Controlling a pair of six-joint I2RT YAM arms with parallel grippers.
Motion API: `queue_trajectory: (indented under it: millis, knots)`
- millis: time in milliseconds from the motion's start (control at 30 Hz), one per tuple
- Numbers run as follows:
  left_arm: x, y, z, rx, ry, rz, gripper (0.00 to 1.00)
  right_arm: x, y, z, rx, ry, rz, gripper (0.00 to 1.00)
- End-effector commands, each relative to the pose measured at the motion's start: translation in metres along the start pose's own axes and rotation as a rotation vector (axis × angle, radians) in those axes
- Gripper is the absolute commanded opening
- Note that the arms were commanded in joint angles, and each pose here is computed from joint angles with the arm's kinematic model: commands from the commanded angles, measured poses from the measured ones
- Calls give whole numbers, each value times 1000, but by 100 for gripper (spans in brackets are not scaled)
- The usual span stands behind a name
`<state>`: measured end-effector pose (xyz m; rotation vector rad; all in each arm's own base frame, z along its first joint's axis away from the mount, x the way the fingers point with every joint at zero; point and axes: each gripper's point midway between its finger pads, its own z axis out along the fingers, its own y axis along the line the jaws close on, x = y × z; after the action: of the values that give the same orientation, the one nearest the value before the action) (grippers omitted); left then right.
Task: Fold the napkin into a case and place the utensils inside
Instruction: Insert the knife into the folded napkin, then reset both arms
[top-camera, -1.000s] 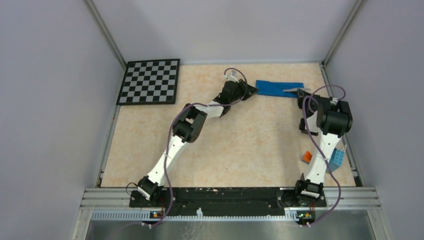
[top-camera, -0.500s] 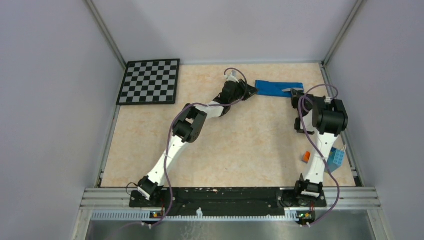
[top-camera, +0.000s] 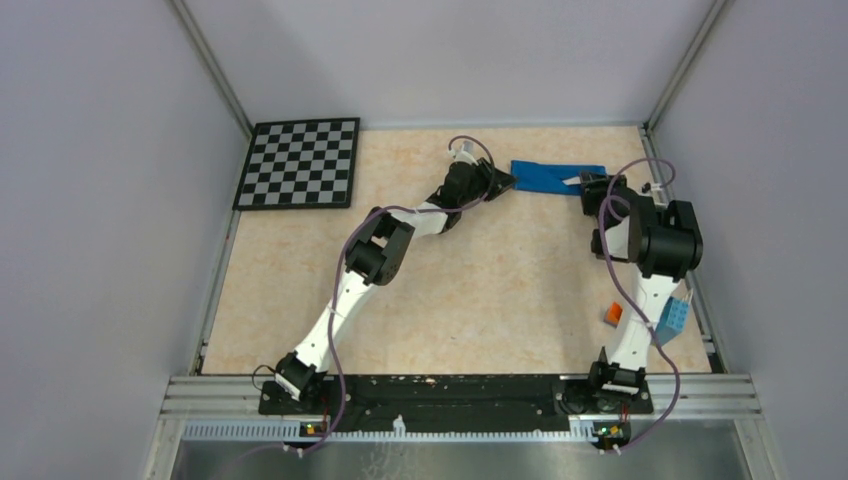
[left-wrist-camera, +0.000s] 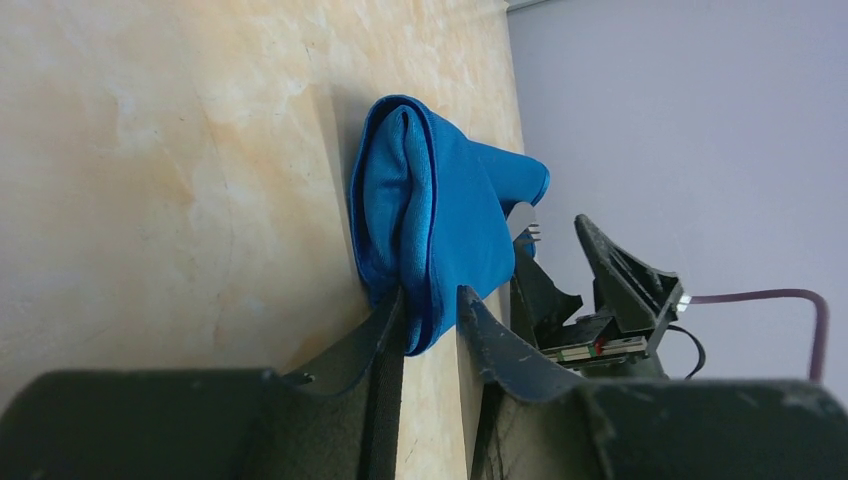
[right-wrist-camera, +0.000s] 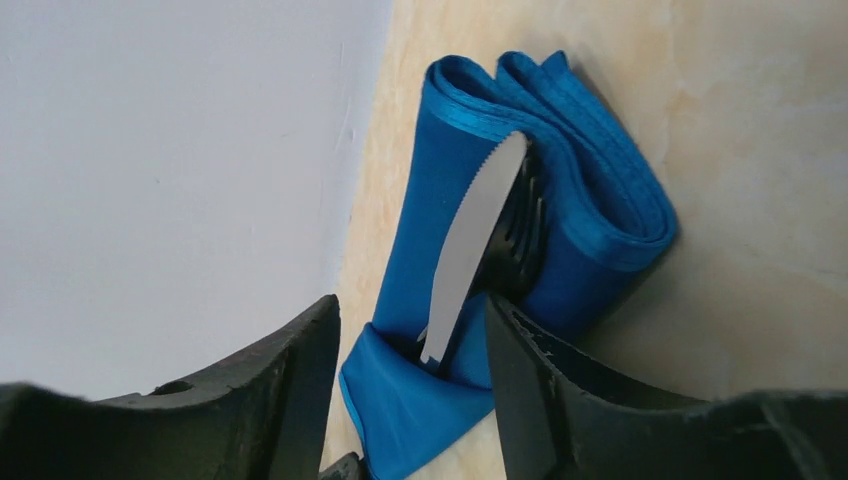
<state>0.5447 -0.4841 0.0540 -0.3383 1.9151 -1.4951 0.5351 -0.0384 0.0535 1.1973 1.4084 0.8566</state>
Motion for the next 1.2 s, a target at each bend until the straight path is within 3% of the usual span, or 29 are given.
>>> queue_trajectory:
  millis: [0, 233, 367, 467, 567, 700, 933, 1067, 1167]
  knots:
    - [14, 20, -2, -21, 20, -11, 31, 3, 11, -11, 50, 39, -115, 60]
    - [13, 17, -6, -17, 17, 3, 31, -2, 12, -28, 174, 79, -237, 68]
    - [17, 13, -9, -10, 44, 18, 34, -13, 24, -47, 228, 93, -402, 71]
    - [16, 10, -21, -19, 55, 48, 46, -31, 39, -64, 307, 108, -652, 74]
    - [2, -6, -41, -38, 35, 120, 62, -48, 63, -88, 389, 68, -795, 78]
    - [-5, -23, -66, -39, 47, 167, 70, -47, 100, -117, 399, 38, -932, 79]
    - [3, -49, -107, -28, 117, 179, 77, -7, 145, -138, 184, 268, -977, 80]
    - [2, -98, -153, 31, 179, 227, 86, 17, 194, -178, 10, 317, -985, 80]
    - [-5, -147, -195, 52, 197, 359, 90, 39, 230, -225, -129, 400, -978, 80]
